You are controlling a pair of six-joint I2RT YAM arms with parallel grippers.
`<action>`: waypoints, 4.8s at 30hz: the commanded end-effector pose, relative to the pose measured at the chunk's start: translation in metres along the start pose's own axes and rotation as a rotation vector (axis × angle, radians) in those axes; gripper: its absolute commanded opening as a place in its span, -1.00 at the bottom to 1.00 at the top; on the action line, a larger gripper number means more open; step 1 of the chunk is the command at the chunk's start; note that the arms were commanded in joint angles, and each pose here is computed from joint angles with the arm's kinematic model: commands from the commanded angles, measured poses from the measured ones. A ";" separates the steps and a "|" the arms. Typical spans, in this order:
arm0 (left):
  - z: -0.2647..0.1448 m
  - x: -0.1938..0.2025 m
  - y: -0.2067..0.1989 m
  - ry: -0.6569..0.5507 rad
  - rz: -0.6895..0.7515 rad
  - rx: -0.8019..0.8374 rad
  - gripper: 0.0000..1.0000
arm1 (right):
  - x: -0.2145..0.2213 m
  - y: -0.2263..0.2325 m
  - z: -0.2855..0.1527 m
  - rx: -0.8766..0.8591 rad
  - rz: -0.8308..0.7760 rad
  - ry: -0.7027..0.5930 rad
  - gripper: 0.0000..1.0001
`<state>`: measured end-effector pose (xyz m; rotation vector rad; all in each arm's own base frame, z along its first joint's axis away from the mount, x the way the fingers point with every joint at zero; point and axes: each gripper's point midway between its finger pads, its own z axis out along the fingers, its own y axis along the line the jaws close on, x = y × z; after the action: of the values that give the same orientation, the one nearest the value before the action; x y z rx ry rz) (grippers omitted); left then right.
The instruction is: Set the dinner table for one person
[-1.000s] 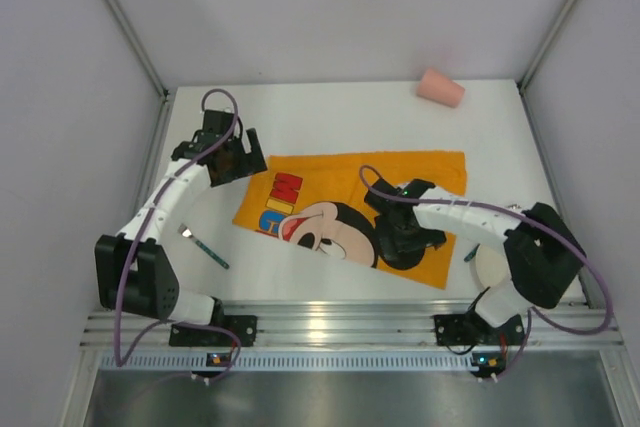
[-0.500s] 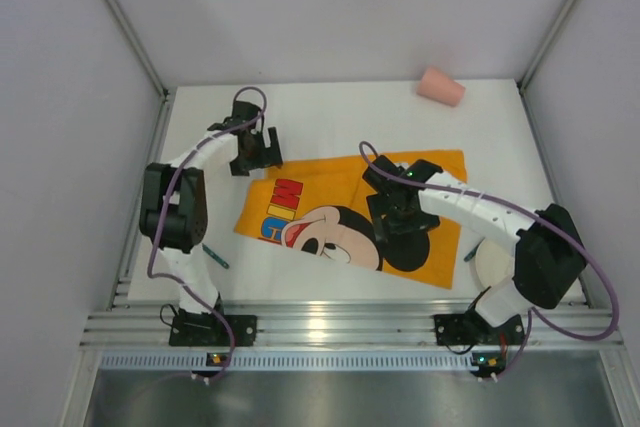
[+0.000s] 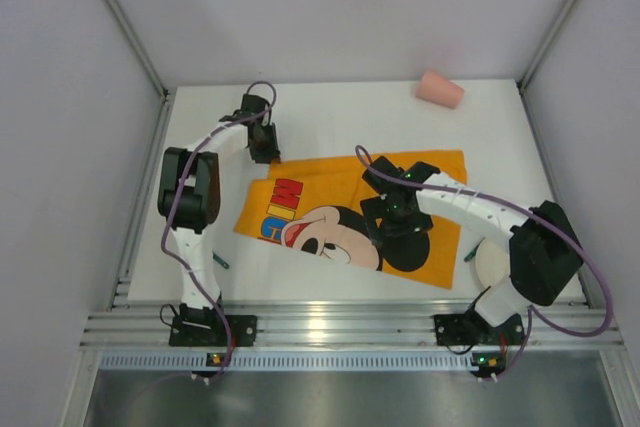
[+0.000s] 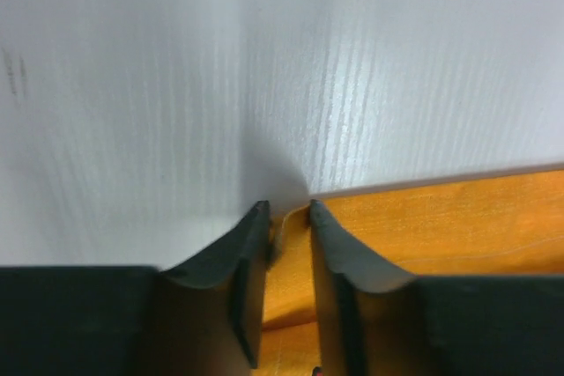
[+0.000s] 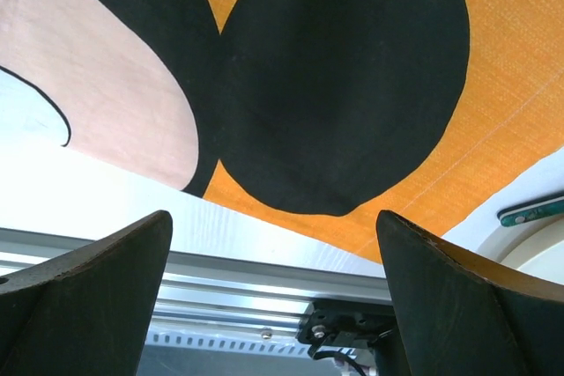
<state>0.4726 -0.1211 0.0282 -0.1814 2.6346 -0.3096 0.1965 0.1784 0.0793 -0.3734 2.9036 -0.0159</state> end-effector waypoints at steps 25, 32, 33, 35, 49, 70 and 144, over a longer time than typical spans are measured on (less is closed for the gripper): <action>-0.147 -0.198 0.004 -0.534 -0.096 -0.044 -0.44 | -0.013 -0.017 0.029 -0.011 0.003 0.012 0.99; -0.128 -0.153 0.028 -0.424 -0.143 -0.100 0.97 | -0.013 -0.014 0.029 -0.034 0.000 0.005 0.99; -0.131 -0.148 0.030 -0.427 -0.150 -0.104 0.97 | -0.013 -0.012 0.028 -0.047 -0.002 0.002 0.99; -0.138 -0.132 0.036 -0.431 -0.166 -0.125 0.97 | -0.015 -0.007 0.025 -0.071 -0.005 -0.007 0.99; -0.171 -0.042 0.057 -0.376 -0.214 -0.186 0.97 | -0.102 0.129 -0.038 -0.737 -0.136 -0.207 0.97; -0.192 -0.001 0.060 -0.357 -0.216 -0.177 0.97 | 0.044 0.048 0.089 -0.341 -0.094 0.169 -1.00; -0.183 0.015 0.018 -0.297 0.064 0.051 -1.00 | -0.146 -0.090 -0.080 -0.037 0.136 -0.310 0.99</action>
<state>0.3749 -0.0369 0.1571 -0.3085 2.3508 -0.1843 0.3220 0.1536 0.1648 -0.2777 2.6865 0.1748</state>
